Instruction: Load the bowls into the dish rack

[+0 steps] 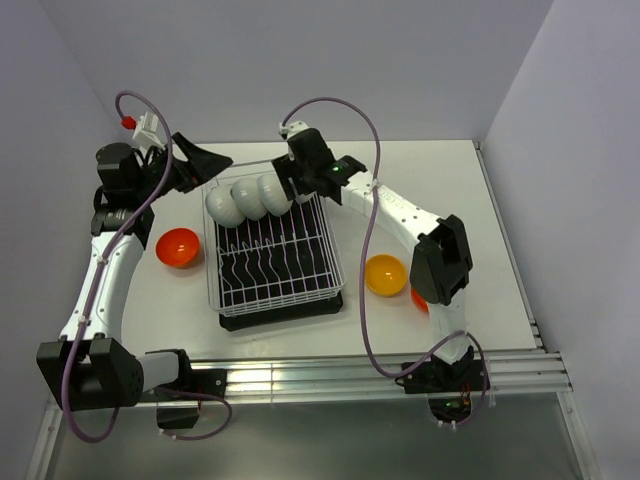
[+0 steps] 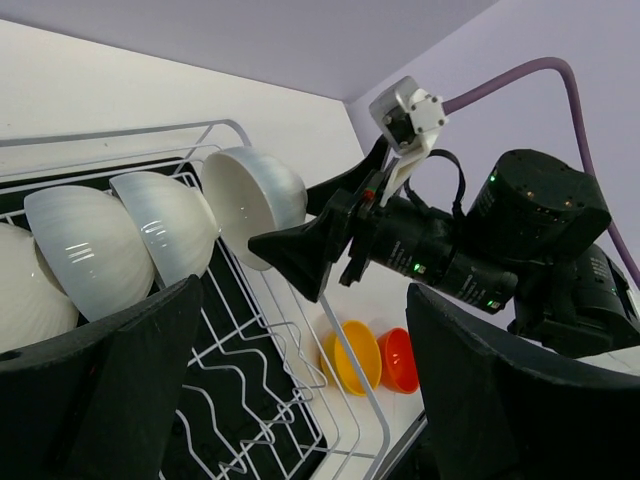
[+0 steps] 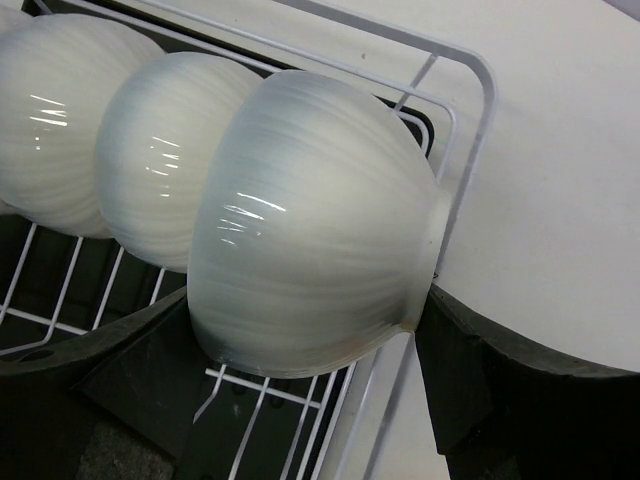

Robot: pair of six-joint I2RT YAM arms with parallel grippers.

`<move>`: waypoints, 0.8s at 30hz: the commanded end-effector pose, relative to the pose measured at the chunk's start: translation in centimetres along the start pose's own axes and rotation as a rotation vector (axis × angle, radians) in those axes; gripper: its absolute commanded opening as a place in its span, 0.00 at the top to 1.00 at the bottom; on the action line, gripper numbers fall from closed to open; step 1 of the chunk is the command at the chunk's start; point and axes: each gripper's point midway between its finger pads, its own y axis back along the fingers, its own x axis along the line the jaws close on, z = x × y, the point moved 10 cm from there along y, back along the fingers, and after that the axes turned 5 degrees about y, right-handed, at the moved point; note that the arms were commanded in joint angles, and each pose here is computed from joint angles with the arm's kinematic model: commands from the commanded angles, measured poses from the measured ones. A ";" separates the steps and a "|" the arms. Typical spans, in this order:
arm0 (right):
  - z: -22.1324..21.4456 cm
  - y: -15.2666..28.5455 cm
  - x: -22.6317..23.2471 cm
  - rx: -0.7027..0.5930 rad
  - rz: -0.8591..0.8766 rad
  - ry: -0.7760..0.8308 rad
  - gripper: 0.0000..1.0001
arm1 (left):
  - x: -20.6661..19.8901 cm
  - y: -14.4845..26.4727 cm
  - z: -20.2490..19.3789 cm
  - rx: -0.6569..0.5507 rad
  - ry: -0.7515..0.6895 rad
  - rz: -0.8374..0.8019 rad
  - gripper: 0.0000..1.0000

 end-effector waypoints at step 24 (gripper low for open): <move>1.3 -2.2 2.1 -0.032 -0.143 0.210 1.00 | 0.2 1.7 0.5 -0.024 -0.039 -0.042 0.11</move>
